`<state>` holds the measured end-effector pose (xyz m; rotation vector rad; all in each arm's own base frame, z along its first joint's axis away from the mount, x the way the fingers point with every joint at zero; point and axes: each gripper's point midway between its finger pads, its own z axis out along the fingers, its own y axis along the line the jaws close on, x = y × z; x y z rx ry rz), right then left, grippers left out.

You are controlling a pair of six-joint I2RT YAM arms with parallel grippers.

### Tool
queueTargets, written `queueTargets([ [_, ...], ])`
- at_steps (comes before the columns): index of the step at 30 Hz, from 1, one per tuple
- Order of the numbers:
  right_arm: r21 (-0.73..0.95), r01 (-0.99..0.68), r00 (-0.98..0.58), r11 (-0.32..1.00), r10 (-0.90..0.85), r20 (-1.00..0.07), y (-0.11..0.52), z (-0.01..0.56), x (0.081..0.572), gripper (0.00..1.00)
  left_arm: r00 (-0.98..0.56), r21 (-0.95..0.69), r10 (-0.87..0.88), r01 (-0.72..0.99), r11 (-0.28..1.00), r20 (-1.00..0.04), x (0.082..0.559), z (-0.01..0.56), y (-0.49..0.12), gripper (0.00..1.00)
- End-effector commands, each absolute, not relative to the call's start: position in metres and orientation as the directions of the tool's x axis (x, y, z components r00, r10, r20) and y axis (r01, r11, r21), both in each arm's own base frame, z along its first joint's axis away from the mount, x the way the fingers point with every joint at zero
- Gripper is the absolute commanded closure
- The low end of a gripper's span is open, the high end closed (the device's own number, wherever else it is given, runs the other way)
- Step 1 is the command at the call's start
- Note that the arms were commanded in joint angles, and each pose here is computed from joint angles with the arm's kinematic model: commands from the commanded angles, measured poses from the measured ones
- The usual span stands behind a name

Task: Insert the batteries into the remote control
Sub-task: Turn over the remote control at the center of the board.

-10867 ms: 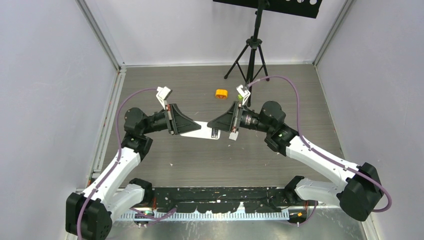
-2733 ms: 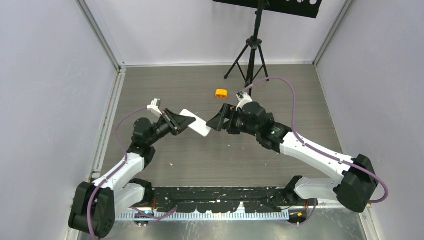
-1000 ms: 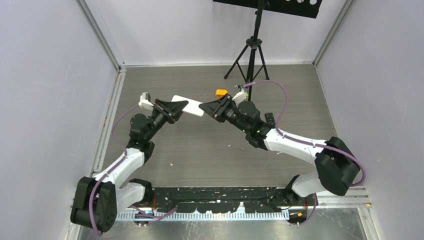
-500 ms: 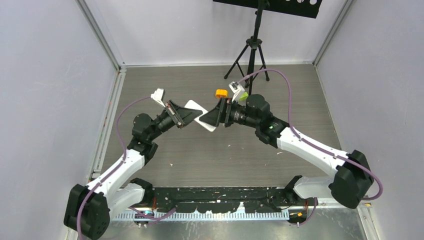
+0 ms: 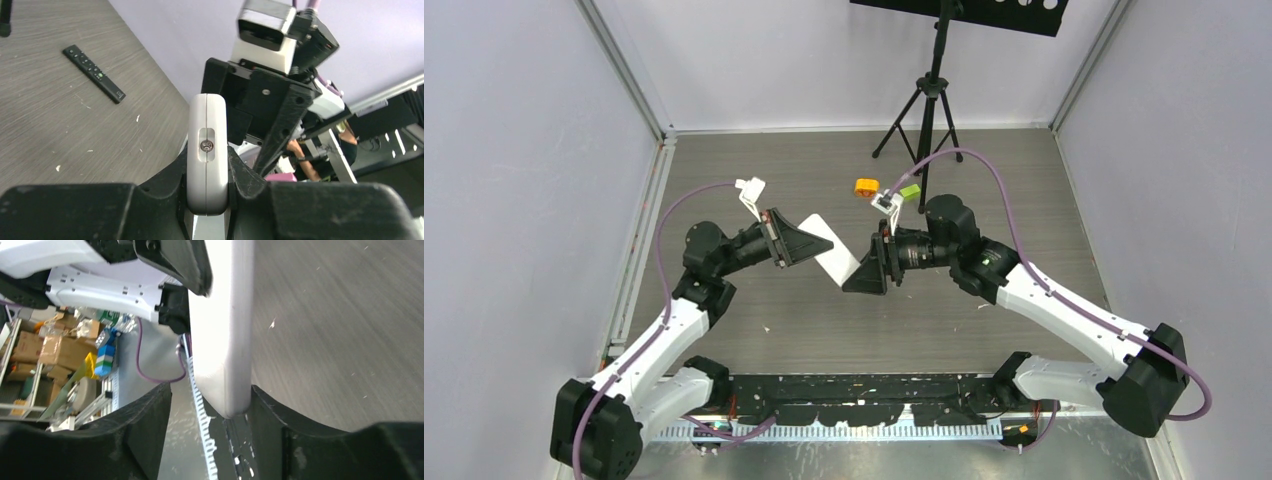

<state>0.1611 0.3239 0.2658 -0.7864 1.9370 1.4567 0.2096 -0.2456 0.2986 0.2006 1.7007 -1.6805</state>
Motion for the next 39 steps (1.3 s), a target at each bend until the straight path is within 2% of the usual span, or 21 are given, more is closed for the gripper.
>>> queueTargets([
  [1, 0.568, -0.817, -0.575, 0.097, -0.185, -0.797, 0.323, 0.28, 0.142, 0.43, -0.616, -0.658, -0.311, 0.752, 0.041, -0.724, 0.181, 0.34, -0.245, 1.0],
  [4, 0.559, -0.824, -0.566, 0.094, -0.18, -0.804, 0.327, 0.287, 0.147, 0.55, -0.588, -0.615, -0.292, 0.789, 0.0, -0.755, 0.169, 0.35, -0.244, 1.0],
  [15, 0.587, -0.799, -0.6, 0.13, -0.116, -0.792, 0.347, 0.297, 0.173, 0.59, -0.576, -0.592, -0.251, 0.806, -0.019, -0.777, 0.156, 0.347, -0.242, 1.0],
  [20, 0.612, -0.767, -0.634, 0.195, -0.081, -0.769, 0.353, 0.288, 0.189, 0.9, -0.583, -0.6, -0.251, 0.8, -0.012, -0.773, 0.158, 0.343, -0.243, 0.99],
  [21, 0.615, -0.762, -0.638, 0.204, -0.071, -0.767, 0.353, 0.287, 0.191, 0.96, -0.585, -0.604, -0.252, 0.797, -0.003, -0.771, 0.16, 0.342, -0.243, 0.95],
  [23, 0.603, -0.762, -0.626, 0.236, -0.032, -0.779, 0.352, 0.287, 0.199, 1.0, -0.604, -0.633, -0.258, 0.773, 0.043, -0.754, 0.169, 0.334, -0.243, 0.78],
  [25, 0.581, -0.751, -0.61, 0.315, 0.006, -0.792, 0.345, 0.283, 0.21, 1.0, -0.622, -0.667, -0.269, 0.733, 0.131, -0.736, 0.182, 0.321, -0.242, 0.47],
  [27, 0.549, -0.726, -0.589, 0.415, 0.039, -0.807, 0.333, 0.276, 0.222, 1.0, -0.628, -0.693, -0.293, 0.666, 0.277, -0.721, 0.201, 0.3, -0.235, 0.19],
  [29, 0.505, -0.686, -0.564, 0.523, 0.055, -0.824, 0.317, 0.266, 0.235, 1.0, -0.621, -0.692, -0.319, 0.576, 0.435, -0.716, 0.22, 0.277, -0.221, 0.02],
  [32, 0.403, -0.568, -0.546, 0.718, 0.038, -0.837, 0.28, 0.239, 0.254, 1.0, -0.609, -0.663, -0.352, 0.413, 0.625, -0.711, 0.242, 0.246, -0.195, 0.0],
  [35, 0.215, -0.347, -0.549, 0.913, -0.012, -0.836, 0.227, 0.206, 0.279, 1.0, -0.603, -0.627, -0.365, 0.305, 0.717, -0.71, 0.251, 0.227, -0.177, 0.0],
  [37, 0.06, -0.199, -0.574, 0.978, -0.067, -0.816, 0.191, 0.187, 0.287, 1.0, -0.608, -0.618, -0.367, 0.269, 0.739, -0.704, 0.252, 0.221, -0.172, 0.0],
  [39, -0.11, -0.098, -0.611, 0.989, -0.147, -0.778, 0.161, 0.174, 0.29, 1.0, -0.616, -0.614, -0.365, 0.253, 0.747, -0.698, 0.253, 0.217, -0.171, 0.0],
])
